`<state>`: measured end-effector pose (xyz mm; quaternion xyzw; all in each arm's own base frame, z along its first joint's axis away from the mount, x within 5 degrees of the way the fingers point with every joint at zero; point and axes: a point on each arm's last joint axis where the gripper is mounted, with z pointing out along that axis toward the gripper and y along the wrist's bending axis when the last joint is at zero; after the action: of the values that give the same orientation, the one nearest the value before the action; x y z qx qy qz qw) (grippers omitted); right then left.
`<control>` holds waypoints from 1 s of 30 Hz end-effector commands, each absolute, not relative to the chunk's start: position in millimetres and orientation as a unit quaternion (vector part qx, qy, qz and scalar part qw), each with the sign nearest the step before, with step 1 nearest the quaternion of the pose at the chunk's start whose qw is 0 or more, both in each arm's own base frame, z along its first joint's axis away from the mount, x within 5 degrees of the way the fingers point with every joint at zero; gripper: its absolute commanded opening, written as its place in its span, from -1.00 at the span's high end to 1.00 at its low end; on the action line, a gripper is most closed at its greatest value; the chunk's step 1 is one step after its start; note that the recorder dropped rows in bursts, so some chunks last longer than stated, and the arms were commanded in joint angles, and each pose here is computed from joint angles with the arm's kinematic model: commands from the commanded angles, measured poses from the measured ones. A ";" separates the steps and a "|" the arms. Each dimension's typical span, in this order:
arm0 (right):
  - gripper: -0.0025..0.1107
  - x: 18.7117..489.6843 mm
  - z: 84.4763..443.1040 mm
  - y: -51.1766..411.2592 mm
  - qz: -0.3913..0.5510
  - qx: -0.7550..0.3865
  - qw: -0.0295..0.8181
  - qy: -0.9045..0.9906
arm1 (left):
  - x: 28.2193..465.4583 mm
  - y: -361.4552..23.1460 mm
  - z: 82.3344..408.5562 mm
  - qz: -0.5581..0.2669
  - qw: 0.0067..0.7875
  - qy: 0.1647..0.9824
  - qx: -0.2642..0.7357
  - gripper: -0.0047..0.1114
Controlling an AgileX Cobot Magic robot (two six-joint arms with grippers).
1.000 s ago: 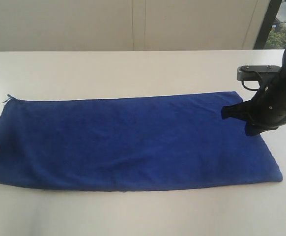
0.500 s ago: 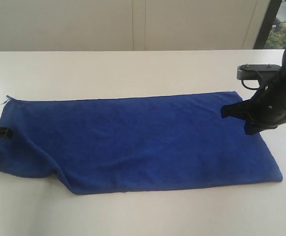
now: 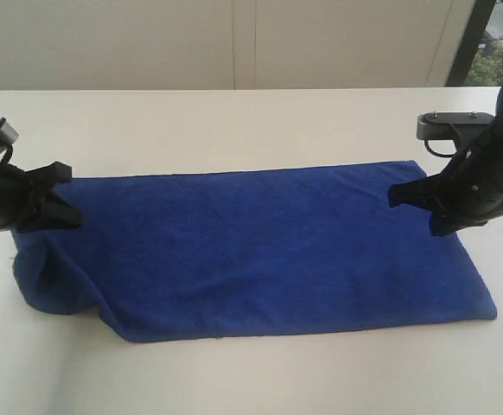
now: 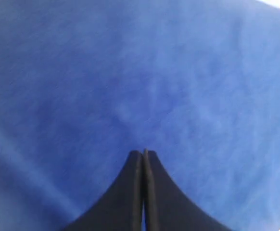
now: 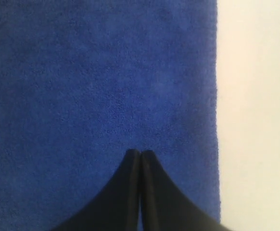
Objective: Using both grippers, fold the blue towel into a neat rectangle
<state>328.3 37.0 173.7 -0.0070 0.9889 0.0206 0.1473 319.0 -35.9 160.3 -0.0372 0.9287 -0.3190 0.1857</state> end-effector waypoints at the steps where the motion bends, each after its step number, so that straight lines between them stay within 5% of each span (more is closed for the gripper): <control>1: 0.96 327.2 175.5 36.6 0.019 -0.013 0.151 0.988 | 323.5 -40.2 160.1 -0.345 0.209 0.915 -0.027 0.92; 8: 0.96 326.8 175.4 36.6 0.019 -0.013 0.149 0.989 | 319.9 -42.9 178.3 -0.357 0.222 0.907 0.014 0.92; 12: 0.96 326.8 175.4 36.6 0.019 -0.013 0.149 0.989 | 296.7 -30.7 199.2 -0.252 0.188 0.945 0.089 0.92; 16: 0.96 327.2 175.5 36.6 0.019 -0.013 0.151 0.988 | 273.2 -6.3 202.2 -0.114 0.095 0.988 0.042 0.92; 22: 0.96 327.5 175.6 36.7 0.019 -0.013 0.153 0.988 | 254.3 -1.3 184.1 -0.084 0.064 0.994 0.017 0.92; 25: 0.96 327.7 175.6 36.7 0.019 -0.013 0.154 0.988 | 253.5 0.1 179.8 -0.076 0.074 0.994 0.009 0.69; 27: 0.96 327.7 175.6 36.7 0.019 -0.013 0.154 0.988 | 254.2 2.1 179.0 -0.064 0.077 0.995 0.018 0.27; 30: 0.96 327.7 175.6 36.7 0.019 -0.013 0.154 0.988 | 257.5 5.0 177.6 -0.048 0.090 0.994 0.025 0.03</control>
<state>328.5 37.1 173.8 -0.0070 0.9887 0.0207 0.1483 258.4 3.9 178.8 0.0261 0.9942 -0.0548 0.0893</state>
